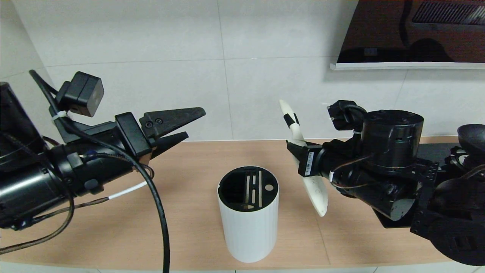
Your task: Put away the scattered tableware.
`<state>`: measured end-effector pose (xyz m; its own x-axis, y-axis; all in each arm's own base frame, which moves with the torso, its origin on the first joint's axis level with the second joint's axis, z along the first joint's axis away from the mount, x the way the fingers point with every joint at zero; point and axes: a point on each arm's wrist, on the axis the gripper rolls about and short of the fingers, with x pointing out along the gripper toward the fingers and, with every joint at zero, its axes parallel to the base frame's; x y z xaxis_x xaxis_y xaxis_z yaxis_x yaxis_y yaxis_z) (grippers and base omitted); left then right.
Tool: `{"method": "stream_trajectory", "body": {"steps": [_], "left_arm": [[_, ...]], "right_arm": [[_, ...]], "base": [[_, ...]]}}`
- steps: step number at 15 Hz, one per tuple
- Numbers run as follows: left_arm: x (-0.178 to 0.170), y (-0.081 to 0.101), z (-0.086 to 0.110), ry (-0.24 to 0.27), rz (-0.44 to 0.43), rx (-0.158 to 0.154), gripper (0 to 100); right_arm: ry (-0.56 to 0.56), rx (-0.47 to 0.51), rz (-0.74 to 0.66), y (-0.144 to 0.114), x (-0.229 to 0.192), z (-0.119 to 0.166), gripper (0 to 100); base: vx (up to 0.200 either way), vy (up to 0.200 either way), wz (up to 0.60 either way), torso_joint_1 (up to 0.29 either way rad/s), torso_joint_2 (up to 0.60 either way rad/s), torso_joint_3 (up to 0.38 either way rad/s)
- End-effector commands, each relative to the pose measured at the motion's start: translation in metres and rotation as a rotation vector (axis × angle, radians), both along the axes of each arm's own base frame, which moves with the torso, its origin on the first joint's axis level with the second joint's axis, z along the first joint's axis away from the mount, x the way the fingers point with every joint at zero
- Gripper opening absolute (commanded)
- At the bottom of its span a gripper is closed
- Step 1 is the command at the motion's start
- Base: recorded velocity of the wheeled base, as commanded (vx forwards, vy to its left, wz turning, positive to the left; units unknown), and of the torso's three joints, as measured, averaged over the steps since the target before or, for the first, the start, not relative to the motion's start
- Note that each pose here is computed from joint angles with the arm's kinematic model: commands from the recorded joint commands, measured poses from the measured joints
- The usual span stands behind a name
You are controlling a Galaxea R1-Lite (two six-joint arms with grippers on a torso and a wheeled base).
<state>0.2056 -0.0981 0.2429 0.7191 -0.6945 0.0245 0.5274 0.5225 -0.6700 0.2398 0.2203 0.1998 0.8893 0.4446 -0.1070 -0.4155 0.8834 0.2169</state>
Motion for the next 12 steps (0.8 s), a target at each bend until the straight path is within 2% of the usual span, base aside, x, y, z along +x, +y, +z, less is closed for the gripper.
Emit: {"method": "stream_trajectory", "body": {"steps": [1, 2, 3, 5, 7, 10, 12], "left_arm": [[0.013, -0.012, -0.012, 0.043, -0.023, -0.027, 100], [0.013, -0.016, -0.014, 0.048, -0.042, -0.051, 100], [0.011, -0.020, -0.016, 0.047, -0.058, -0.059, 100], [0.011, -0.034, -0.023, 0.065, -0.102, -0.051, 100], [0.014, -0.044, -0.032, 0.094, -0.108, -0.036, 100], [0.025, -0.055, -0.044, 0.061, -0.093, -0.058, 100], [0.031, -0.059, -0.051, 0.060, -0.096, -0.059, 100]], "right_arm": [[0.000, 0.016, 0.040, 0.012, -0.007, 0.000, 0], [-0.002, 0.036, 0.065, 0.018, -0.014, 0.001, 0], [-0.002, 0.045, 0.082, 0.022, -0.018, 0.002, 0], [0.003, 0.071, 0.128, 0.032, -0.028, 0.001, 0], [0.002, 0.074, 0.154, 0.037, -0.035, 0.000, 0], [0.000, 0.082, 0.188, 0.042, -0.044, 0.003, 0], [0.010, 0.085, 0.213, 0.048, -0.050, 0.001, 0]], "base": [[0.000, 0.000, 0.00, 0.000, 0.00, 0.000], [0.000, 0.000, 0.00, 0.000, 0.00, 0.000], [0.000, 0.000, 0.00, 0.000, 0.00, 0.000], [0.000, 0.000, 0.00, 0.000, 0.00, 0.000], [0.000, 0.000, 0.00, 0.000, 0.00, 0.000], [0.000, 0.000, 0.00, 0.000, 0.00, 0.000], [0.000, 0.000, 0.00, 0.000, 0.00, 0.000]]}}
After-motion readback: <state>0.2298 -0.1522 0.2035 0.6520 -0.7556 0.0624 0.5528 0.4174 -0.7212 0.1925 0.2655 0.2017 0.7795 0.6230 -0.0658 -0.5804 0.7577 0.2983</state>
